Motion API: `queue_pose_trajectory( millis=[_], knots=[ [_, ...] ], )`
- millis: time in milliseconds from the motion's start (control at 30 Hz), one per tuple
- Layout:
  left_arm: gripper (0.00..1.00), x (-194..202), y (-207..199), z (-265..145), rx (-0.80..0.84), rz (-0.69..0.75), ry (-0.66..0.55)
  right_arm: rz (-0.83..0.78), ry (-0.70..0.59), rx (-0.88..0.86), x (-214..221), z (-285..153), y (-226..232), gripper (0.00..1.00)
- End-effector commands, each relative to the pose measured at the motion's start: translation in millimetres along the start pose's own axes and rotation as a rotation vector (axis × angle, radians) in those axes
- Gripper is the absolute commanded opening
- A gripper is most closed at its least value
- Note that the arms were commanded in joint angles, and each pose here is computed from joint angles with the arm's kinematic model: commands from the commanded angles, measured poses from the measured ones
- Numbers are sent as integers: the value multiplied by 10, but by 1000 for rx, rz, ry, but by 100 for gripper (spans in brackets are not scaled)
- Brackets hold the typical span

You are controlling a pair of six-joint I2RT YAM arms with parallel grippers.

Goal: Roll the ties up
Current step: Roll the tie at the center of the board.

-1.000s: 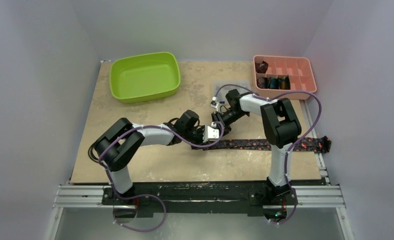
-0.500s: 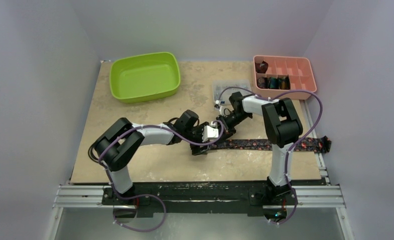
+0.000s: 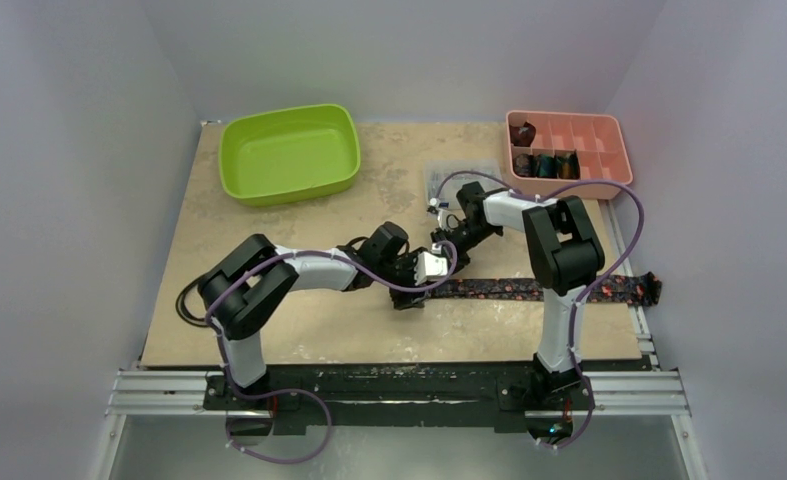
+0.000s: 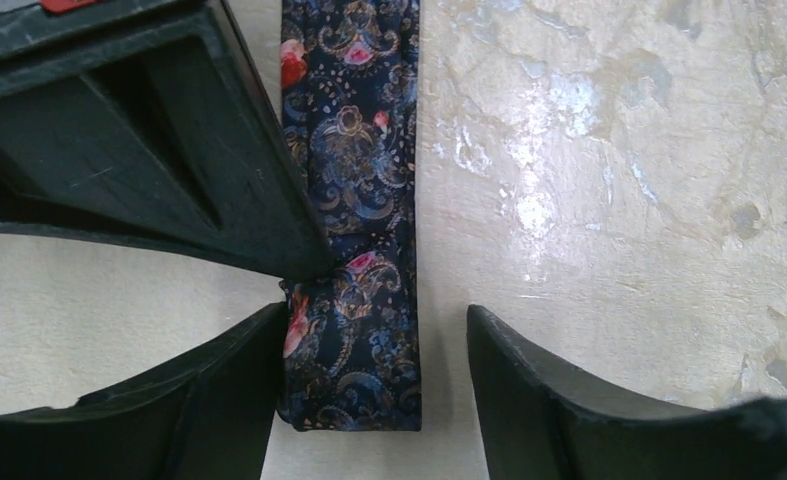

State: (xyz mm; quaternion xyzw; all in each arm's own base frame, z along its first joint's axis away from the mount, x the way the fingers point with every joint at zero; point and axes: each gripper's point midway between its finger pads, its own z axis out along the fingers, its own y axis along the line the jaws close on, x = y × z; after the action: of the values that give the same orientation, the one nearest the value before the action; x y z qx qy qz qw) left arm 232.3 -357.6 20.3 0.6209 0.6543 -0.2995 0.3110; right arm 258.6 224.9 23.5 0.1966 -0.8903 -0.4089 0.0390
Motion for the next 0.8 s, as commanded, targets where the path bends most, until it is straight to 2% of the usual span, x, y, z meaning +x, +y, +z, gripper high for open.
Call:
queue_pose_trajectory(
  millis=[0,100,200,267,333,467,633,767],
  knots=[
    [60,-56,62,70,-22,-10,-3,-39,-51,-2,-131,-76,80,0],
    [52,63,54,83,-30,-8,37,-48,-54,-16,-134,-98,129,0],
    [39,149,61,70,-42,-6,64,-46,-45,-20,-112,-117,154,1],
    [35,180,57,66,-45,-2,70,-33,-41,-32,-85,-138,178,19],
    [34,202,50,62,-44,0,76,-12,-41,-60,-55,-176,216,27],
    [33,249,41,60,-46,-5,90,23,-36,-133,14,-244,342,31],
    [34,255,44,57,-50,-6,94,51,-20,-200,71,-220,423,44],
    [35,247,50,53,-54,-9,94,77,9,-179,133,-143,315,46]
  ],
)
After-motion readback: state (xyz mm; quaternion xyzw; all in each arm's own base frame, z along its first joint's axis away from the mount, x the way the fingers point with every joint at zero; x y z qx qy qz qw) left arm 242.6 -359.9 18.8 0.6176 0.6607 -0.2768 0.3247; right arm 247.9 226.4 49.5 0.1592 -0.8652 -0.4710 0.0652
